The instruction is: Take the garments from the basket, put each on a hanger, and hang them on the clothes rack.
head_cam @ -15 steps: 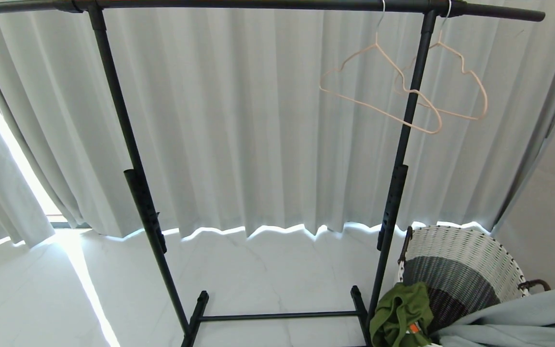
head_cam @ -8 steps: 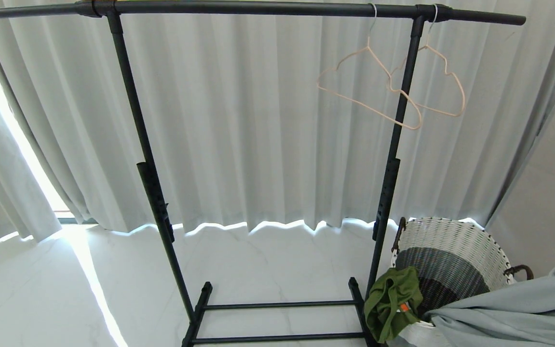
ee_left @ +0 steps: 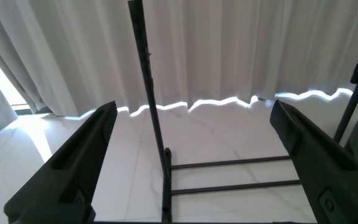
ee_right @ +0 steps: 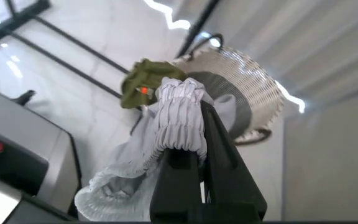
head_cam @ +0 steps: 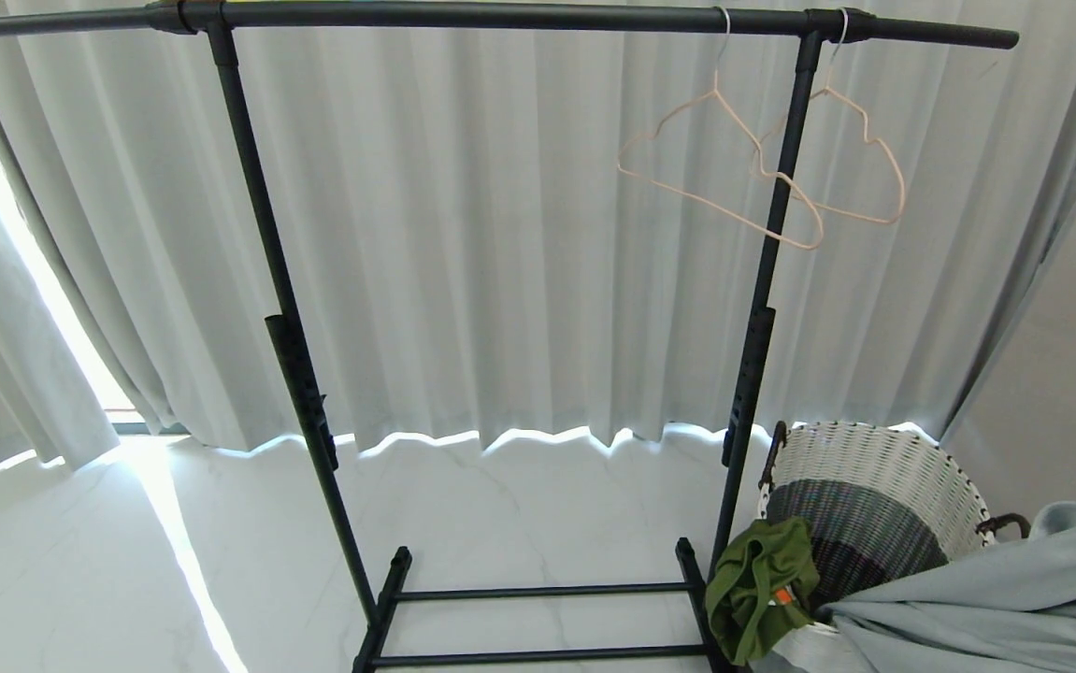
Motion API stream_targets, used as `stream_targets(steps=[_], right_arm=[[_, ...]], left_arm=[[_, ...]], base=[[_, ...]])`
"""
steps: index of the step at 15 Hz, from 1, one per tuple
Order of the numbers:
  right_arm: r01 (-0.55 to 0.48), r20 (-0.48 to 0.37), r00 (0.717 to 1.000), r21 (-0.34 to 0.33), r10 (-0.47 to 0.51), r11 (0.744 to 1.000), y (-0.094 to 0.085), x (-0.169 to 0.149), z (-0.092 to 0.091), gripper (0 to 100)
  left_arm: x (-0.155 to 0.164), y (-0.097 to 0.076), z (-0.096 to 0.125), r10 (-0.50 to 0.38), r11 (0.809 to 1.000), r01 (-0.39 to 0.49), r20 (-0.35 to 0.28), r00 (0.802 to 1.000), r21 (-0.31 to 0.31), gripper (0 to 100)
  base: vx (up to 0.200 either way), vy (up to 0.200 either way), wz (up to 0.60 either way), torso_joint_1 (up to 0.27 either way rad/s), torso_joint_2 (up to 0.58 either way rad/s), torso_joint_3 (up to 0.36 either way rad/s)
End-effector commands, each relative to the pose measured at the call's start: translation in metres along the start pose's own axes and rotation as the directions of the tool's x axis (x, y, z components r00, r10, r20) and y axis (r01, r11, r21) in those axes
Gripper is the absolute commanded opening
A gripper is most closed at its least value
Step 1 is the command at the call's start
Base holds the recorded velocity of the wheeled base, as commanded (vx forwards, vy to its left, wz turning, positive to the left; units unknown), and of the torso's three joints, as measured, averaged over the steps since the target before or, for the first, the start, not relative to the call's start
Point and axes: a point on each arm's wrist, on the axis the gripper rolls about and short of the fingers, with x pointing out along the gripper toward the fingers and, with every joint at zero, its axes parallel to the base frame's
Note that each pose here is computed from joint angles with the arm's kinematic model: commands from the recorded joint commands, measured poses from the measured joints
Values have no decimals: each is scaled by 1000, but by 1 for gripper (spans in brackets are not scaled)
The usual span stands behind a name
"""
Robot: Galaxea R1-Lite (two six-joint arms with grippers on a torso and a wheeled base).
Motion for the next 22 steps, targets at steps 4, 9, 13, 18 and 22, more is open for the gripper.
stream_targets(steps=[4,9,13,18,22], right_arm=[[-108,-47,993,-14,107,994,-2,31,4,0],[-111,-44,993,12,112,994,-7,50,8,0],[-90,12,996,77,89,993,-12,62,18,0],[-99,89,992,109,90,989,-16,76,33,0],[-138,160,980,121,118,983,-16,88,50,0]], left_arm=[[0,0,0,1,1000,-1,0,1000,0,100],[-3,4,40,-47,992,57,88,995,-116,100],[59,15,163,-271,953,272,24,962,-137,100],[191,-85,183,-654,755,636,-103,750,-160,100],[211,-230,121,-770,635,690,-209,603,-347,100]], base=[[0,0,0,0,0,0],[0,0,0,0,0,0],[0,0,0,0,0,0],[0,0,0,0,0,0],[0,0,0,0,0,0]])
